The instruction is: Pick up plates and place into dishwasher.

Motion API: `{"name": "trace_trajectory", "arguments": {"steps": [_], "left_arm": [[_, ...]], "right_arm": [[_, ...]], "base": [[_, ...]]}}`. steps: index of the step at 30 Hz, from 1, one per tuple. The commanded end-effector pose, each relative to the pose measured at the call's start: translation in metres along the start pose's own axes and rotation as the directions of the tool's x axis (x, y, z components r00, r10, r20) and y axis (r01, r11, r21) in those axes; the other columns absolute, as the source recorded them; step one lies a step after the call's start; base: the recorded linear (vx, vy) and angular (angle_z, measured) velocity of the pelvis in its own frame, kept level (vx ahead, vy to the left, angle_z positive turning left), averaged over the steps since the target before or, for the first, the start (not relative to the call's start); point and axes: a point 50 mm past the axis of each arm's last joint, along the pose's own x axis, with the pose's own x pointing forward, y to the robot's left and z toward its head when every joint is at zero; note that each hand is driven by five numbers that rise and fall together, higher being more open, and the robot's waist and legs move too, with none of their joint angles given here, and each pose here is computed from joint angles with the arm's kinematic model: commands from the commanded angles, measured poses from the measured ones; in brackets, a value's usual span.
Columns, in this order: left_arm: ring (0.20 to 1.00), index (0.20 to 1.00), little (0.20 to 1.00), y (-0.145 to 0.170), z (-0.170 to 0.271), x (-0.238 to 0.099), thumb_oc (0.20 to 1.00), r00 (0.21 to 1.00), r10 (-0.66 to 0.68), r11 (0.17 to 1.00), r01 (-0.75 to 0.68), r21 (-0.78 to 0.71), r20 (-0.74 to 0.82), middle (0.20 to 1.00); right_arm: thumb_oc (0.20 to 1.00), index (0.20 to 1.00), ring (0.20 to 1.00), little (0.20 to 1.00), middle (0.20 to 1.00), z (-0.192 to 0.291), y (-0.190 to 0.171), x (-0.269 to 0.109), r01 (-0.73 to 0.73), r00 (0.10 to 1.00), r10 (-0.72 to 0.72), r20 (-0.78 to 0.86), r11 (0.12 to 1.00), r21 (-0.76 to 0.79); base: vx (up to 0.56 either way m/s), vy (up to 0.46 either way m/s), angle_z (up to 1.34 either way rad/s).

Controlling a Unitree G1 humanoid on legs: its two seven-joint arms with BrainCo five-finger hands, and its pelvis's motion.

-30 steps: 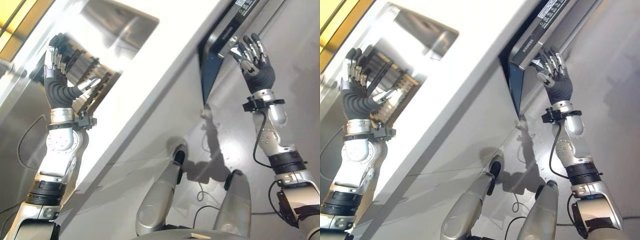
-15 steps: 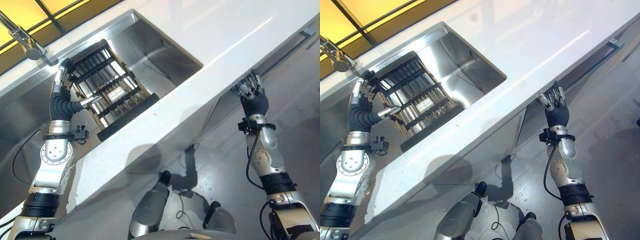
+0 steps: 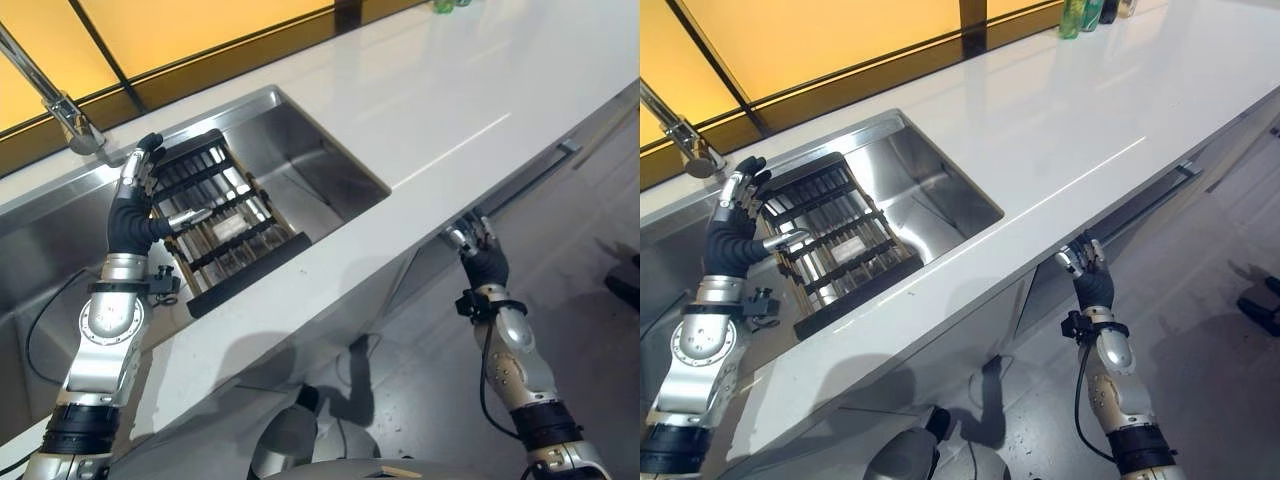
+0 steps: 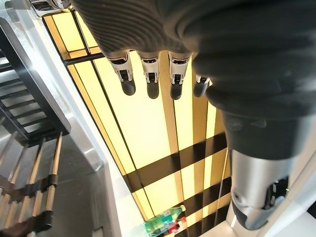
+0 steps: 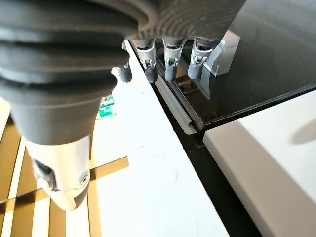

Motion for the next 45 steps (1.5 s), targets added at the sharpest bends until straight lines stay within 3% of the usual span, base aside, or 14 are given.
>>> {"name": "trace_trajectory", "arguments": {"steps": [1,7,11,16,22,30,36,45], "left_arm": [[1.0,1.0,1.0,0.012,0.005,-0.005,1.0,0.999,0.026,0.999,-0.027,0.035,0.041,1.0],[1.0,1.0,1.0,0.021,0.002,-0.015,1.0,0.997,0.082,0.996,-0.082,0.027,0.016,1.0],[1.0,1.0,1.0,0.022,0.0,-0.017,1.0,0.992,0.127,0.992,-0.127,-0.021,0.007,1.0],[1.0,1.0,1.0,-0.001,0.0,-0.009,1.0,0.991,0.135,0.987,-0.133,-0.089,0.017,1.0],[1.0,1.0,1.0,-0.006,-0.001,-0.01,1.0,0.985,0.171,0.976,-0.169,-0.137,0.0,1.0],[1.0,1.0,1.0,-0.005,-0.001,-0.011,1.0,0.988,0.153,0.977,-0.152,-0.152,-0.005,1.0],[1.0,1.0,1.0,-0.015,0.001,-0.012,1.0,0.991,0.132,0.967,-0.126,-0.222,0.013,1.0],[1.0,1.0,1.0,-0.062,0.006,0.008,1.0,1.0,0.021,0.947,-0.02,-0.321,-0.002,1.0]], "right_arm": [[1.0,1.0,1.0,1.0,1.0,0.016,0.003,-0.01,0.023,0.996,-0.018,0.084,0.999,-0.048],[1.0,1.0,1.0,1.0,1.0,0.012,-0.01,-0.025,0.162,0.986,-0.156,0.056,0.978,-0.132],[1.0,1.0,1.0,1.0,1.0,0.025,0.0,-0.02,0.158,0.983,-0.134,0.126,0.966,-0.204],[1.0,1.0,1.0,1.0,1.0,0.062,0.008,-0.008,0.166,0.955,-0.082,0.284,0.943,-0.288],[1.0,1.0,1.0,1.0,1.0,0.088,0.04,-0.002,-0.019,0.92,0.147,0.364,0.943,-0.333],[1.0,1.0,1.0,1.0,1.0,0.098,0.059,-0.004,-0.14,0.875,0.277,0.396,0.929,-0.342],[1.0,1.0,1.0,1.0,1.0,0.088,0.064,-0.006,-0.128,0.883,0.254,0.394,0.939,-0.319],[1.0,1.0,1.0,1.0,1.0,0.084,0.059,0.012,-0.117,0.908,0.226,0.353,0.945,-0.306]], "base": [[-0.2,-0.126,-0.27],[-0.18,-0.138,-0.11],[-0.2,-0.091,-0.14],[-0.2,0.027,0.39],[0.06,0.206,0.56],[0.17,0.162,0.52],[0.07,0.035,0.65],[0.08,-0.184,0.92]]}}
